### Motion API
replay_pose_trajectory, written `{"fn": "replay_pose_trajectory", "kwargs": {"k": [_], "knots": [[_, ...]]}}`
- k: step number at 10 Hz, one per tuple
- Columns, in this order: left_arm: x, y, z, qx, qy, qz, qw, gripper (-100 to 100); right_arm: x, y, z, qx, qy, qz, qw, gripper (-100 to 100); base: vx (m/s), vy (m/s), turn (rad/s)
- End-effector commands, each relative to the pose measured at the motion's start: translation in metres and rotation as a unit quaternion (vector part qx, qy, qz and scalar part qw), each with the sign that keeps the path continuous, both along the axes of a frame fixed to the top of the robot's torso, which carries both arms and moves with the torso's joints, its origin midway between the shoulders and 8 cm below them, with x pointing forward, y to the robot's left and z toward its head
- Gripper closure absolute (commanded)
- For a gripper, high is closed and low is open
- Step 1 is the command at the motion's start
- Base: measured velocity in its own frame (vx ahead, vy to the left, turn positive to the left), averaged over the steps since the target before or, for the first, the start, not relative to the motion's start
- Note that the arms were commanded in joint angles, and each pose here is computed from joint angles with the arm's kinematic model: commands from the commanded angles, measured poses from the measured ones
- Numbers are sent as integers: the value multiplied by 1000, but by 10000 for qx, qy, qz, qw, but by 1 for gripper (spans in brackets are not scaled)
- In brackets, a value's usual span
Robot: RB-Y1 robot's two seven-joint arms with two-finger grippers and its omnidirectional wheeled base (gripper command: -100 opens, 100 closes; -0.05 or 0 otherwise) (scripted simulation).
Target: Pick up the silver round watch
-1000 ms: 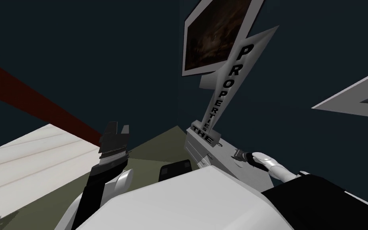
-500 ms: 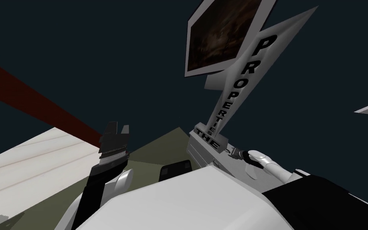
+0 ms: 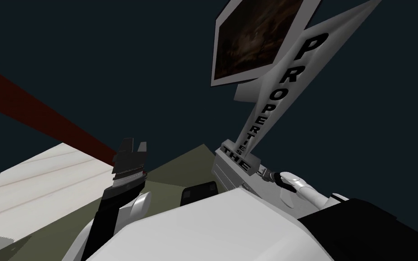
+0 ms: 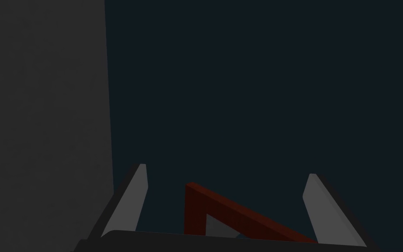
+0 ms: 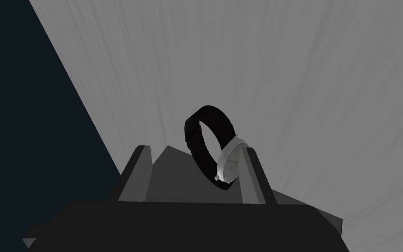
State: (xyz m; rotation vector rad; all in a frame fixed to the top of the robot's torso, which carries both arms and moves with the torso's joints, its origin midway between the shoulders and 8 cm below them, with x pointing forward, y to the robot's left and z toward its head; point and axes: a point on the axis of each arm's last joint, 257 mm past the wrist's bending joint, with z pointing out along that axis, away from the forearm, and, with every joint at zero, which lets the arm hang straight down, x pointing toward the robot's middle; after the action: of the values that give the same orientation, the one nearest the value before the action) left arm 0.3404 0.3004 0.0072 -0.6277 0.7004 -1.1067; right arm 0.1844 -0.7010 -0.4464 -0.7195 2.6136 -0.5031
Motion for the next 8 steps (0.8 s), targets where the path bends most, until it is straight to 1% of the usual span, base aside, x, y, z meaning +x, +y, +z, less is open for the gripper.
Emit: {"fn": "replay_pose_trajectory", "kwargs": {"k": [1, 4, 5, 6, 7, 8], "knots": [[0, 0, 0, 0, 0, 0, 10000, 0, 0, 0, 0, 0, 0, 0, 10000, 100, 0, 0, 0], [0, 0, 0, 0, 0, 0, 10000, 0, -3, -1, -1, -3, 25, -16, 10000, 100, 0, -2, -4], [0, 0, 0, 0, 0, 0, 10000, 0, -3, -1, -1, -3, 26, -15, 10000, 0, 0, 0, 0], [0, 0, 0, 0, 0, 0, 10000, 0, 2, -6, 12, 20, 25, 46, 10000, 100, -10, 36, -60], [0, 0, 0, 0, 0, 0, 10000, 0, 0, -4, 5, -4, 20, 15, 10000, 100, -6, 22, -21], [0, 0, 0, 0, 0, 0, 10000, 0, 0, -5, 6, 3, 23, 22, 10000, 0, 0, 0, 0]]}}
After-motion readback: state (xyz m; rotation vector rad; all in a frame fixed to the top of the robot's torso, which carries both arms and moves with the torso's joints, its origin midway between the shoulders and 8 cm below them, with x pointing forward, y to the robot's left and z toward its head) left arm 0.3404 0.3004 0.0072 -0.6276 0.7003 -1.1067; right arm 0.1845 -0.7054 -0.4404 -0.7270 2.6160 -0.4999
